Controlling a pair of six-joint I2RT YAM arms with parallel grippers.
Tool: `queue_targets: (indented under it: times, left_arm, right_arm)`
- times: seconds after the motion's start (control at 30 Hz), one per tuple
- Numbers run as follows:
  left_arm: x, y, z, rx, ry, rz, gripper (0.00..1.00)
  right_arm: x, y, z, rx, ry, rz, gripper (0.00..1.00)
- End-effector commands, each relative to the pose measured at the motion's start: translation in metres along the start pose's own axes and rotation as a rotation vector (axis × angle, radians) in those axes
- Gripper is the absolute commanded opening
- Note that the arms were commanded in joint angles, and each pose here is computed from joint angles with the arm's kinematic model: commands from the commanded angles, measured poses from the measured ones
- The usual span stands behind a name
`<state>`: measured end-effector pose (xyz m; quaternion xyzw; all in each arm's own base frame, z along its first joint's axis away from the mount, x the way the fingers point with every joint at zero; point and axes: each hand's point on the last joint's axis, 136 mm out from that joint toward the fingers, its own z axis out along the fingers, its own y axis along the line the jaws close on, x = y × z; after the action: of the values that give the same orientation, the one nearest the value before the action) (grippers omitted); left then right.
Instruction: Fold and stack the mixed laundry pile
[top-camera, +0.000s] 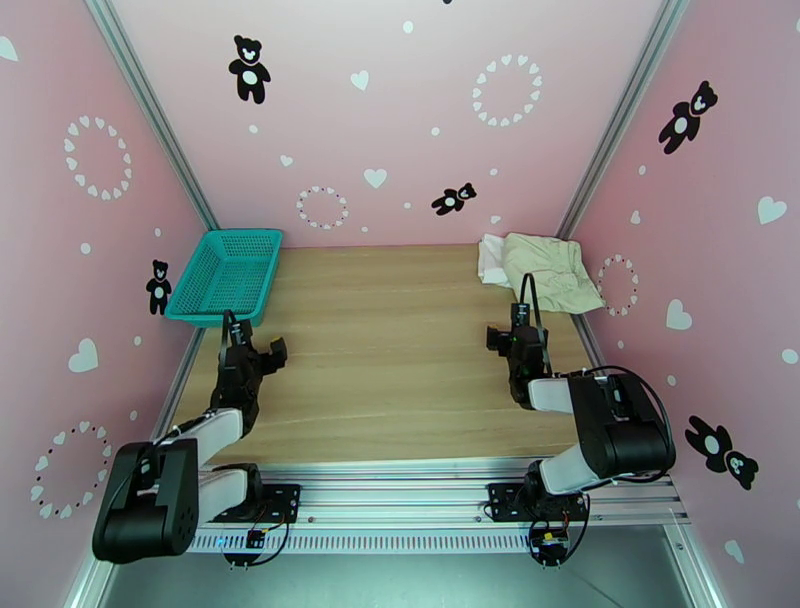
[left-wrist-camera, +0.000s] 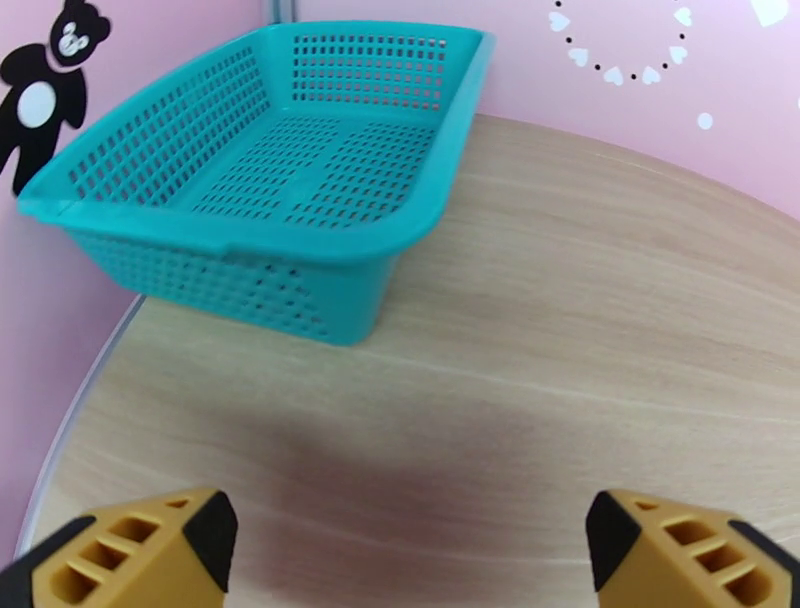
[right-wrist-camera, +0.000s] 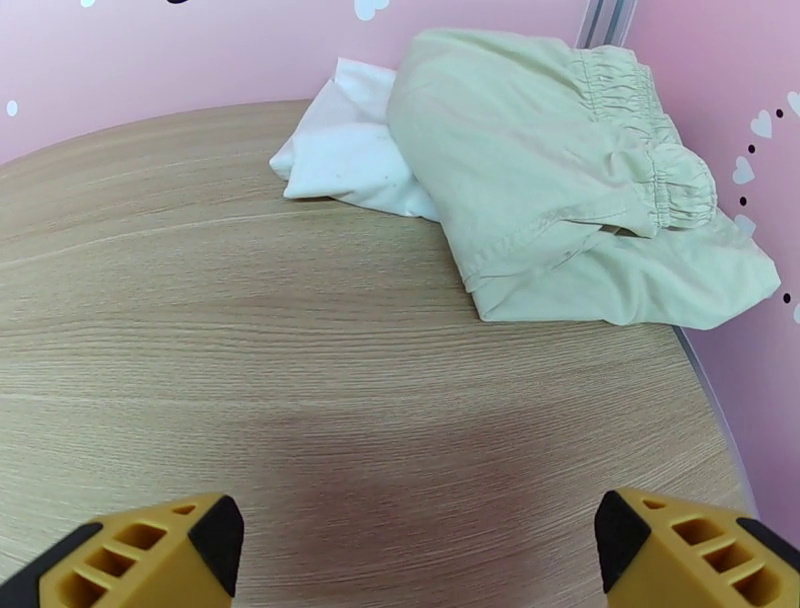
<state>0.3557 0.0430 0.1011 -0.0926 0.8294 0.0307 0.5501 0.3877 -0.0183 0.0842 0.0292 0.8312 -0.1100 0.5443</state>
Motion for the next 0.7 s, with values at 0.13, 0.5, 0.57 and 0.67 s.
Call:
queue_targets:
  times: [0.13,0.5,0.57,0.67]
  left_arm:
    - [-0.035,-0.031,0.01,0.18,-0.081,0.015,0.99]
    - [-0.024,-0.035,0.031,0.134,-0.125,0.003,0.98]
    - [-0.023,-0.035,0.03,0.138,-0.128,-0.002,0.98]
    - [-0.023,-0.035,0.031,0.136,-0.125,0.0,0.99]
  right_arm:
    - [-0.008,-0.002,-0.002,0.021,-0.033,0.015,0.99]
    - [-0.007,-0.002,-0.002,0.019,-0.032,0.014,0.99]
    - [-0.007,-0.002,-0.002,0.018,-0.032,0.015,0.99]
    - [-0.007,-0.002,-0.002,0.019,-0.033,0.016,0.99]
